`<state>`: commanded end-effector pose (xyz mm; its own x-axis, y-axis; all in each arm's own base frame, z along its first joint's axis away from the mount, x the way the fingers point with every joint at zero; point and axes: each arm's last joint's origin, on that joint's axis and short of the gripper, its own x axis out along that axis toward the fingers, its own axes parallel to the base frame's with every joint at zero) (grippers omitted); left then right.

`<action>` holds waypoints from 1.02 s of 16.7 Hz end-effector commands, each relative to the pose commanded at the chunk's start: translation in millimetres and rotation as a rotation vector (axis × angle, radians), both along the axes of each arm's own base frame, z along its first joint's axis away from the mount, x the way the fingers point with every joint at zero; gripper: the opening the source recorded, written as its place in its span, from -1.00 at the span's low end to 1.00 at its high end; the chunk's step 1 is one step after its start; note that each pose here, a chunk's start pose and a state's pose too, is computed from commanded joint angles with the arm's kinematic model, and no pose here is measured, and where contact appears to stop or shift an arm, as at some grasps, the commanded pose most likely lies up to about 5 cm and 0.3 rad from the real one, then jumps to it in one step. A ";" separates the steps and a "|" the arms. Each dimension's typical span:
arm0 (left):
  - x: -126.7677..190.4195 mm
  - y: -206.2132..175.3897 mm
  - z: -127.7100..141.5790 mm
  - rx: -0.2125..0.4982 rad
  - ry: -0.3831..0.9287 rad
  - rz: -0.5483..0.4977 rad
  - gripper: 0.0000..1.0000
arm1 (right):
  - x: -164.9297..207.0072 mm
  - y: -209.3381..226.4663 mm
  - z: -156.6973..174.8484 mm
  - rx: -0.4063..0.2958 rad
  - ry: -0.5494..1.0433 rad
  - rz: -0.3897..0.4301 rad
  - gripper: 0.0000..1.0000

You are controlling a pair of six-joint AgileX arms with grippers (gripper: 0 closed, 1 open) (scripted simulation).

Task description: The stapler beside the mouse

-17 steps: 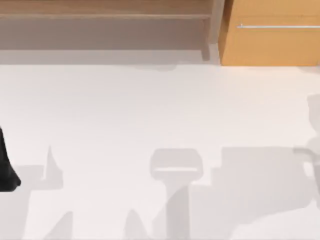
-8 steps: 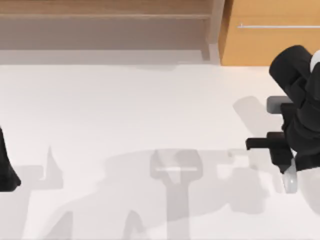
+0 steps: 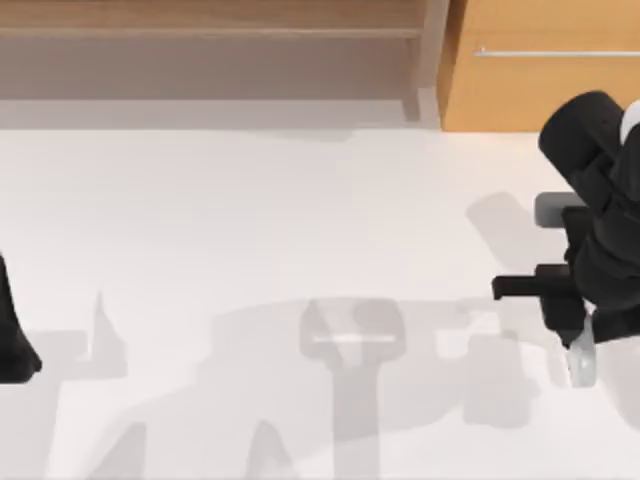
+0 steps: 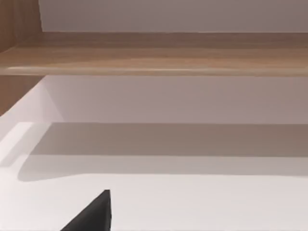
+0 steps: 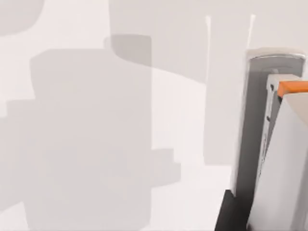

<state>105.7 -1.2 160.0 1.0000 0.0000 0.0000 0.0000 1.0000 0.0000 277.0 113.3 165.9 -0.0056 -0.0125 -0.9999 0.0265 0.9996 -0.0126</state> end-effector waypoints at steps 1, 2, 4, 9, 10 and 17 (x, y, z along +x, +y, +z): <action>0.0 0.0 0.0 0.000 0.000 0.000 1.00 | -0.2 -1.0 -0.8 -0.002 0.006 -0.007 -1.00; 0.0 0.0 0.0 0.000 0.000 0.000 1.00 | -0.6 -2.0 -1.8 -0.003 0.014 -0.013 -1.00; 0.0 0.0 0.0 0.000 0.000 0.000 1.00 | -1.9 -4.0 -4.2 -0.002 0.036 -0.026 -1.00; 0.0 0.0 0.0 0.000 0.000 0.000 1.00 | -6.8 -6.9 -11.1 0.031 0.107 -0.048 -1.00; 0.0 0.0 0.0 0.000 0.000 0.000 1.00 | -7.5 -6.9 -11.9 0.041 0.116 -0.049 -1.00; 0.0 0.0 0.0 0.000 0.000 0.000 1.00 | -1.8 -0.6 -12.4 0.063 0.039 -0.018 -1.00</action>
